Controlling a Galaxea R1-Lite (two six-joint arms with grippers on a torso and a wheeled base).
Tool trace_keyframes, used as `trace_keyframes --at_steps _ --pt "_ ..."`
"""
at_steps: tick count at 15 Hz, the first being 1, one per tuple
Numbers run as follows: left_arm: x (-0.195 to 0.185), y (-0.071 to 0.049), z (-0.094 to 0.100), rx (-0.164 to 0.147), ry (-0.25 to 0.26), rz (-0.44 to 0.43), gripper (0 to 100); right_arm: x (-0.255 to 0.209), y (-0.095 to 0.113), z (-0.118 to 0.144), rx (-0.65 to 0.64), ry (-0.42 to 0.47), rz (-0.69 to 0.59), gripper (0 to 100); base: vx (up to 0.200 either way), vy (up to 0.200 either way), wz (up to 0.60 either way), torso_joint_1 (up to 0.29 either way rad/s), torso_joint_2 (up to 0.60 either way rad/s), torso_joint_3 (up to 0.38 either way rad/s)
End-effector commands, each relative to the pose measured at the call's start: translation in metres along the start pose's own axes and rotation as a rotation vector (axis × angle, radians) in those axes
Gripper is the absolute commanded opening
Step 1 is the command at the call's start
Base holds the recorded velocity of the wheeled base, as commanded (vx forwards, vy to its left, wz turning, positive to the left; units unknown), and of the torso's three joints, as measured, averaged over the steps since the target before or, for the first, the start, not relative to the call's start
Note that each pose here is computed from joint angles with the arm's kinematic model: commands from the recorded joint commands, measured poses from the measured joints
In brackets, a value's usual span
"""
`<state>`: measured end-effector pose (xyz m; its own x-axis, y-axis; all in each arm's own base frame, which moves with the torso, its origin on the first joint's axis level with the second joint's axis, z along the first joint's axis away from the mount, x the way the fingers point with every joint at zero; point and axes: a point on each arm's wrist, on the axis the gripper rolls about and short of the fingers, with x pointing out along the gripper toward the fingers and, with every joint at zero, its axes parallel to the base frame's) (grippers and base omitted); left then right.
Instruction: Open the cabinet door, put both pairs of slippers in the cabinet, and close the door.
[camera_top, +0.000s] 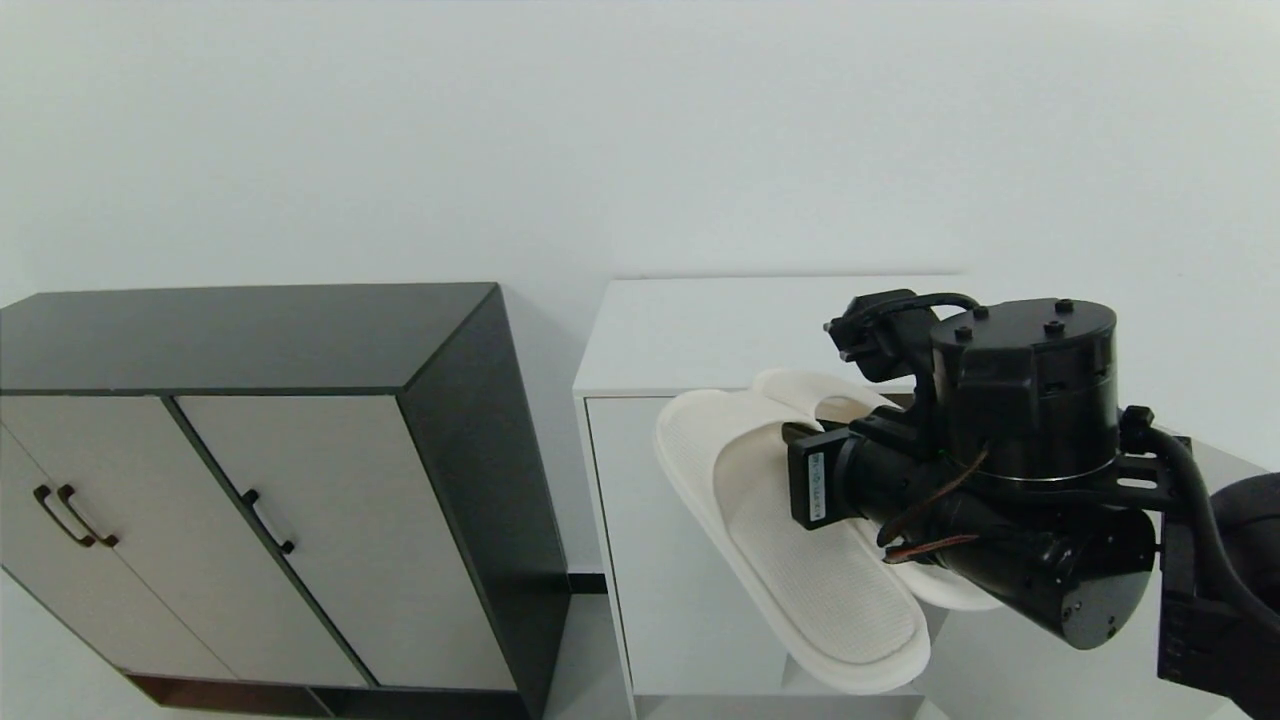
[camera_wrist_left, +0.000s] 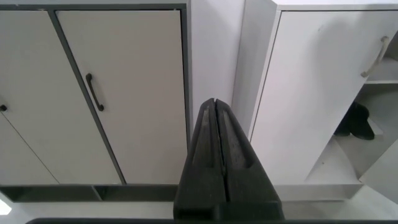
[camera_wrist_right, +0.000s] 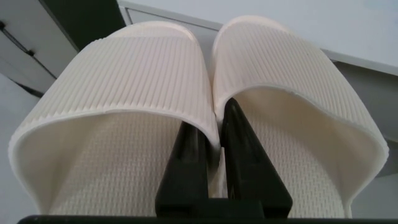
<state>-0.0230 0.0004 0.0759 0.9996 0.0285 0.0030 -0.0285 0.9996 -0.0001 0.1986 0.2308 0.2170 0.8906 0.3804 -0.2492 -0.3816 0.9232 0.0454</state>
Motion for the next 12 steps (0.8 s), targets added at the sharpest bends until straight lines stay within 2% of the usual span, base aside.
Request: trace_keyframes --at_steps 1,6,12 --pt "0.0001 0.0000 0.0000 0.000 0.001 -0.001 0 0.0023 0.0009 -0.0026 -0.004 0.008 -0.002 0 0.000 -0.200 0.00 -0.002 0.00 -0.002" --pt "0.0001 0.0000 0.0000 0.000 0.001 0.001 0 0.0023 0.0008 -0.0030 0.000 0.001 -0.002 0 0.000 -0.200 0.00 0.003 0.00 0.006" --pt "0.0001 0.0000 0.0000 0.000 0.001 -0.001 0 0.0077 -0.0023 -0.0090 -0.011 -0.077 0.000 0 0.000 -0.200 0.00 0.002 0.00 0.004"
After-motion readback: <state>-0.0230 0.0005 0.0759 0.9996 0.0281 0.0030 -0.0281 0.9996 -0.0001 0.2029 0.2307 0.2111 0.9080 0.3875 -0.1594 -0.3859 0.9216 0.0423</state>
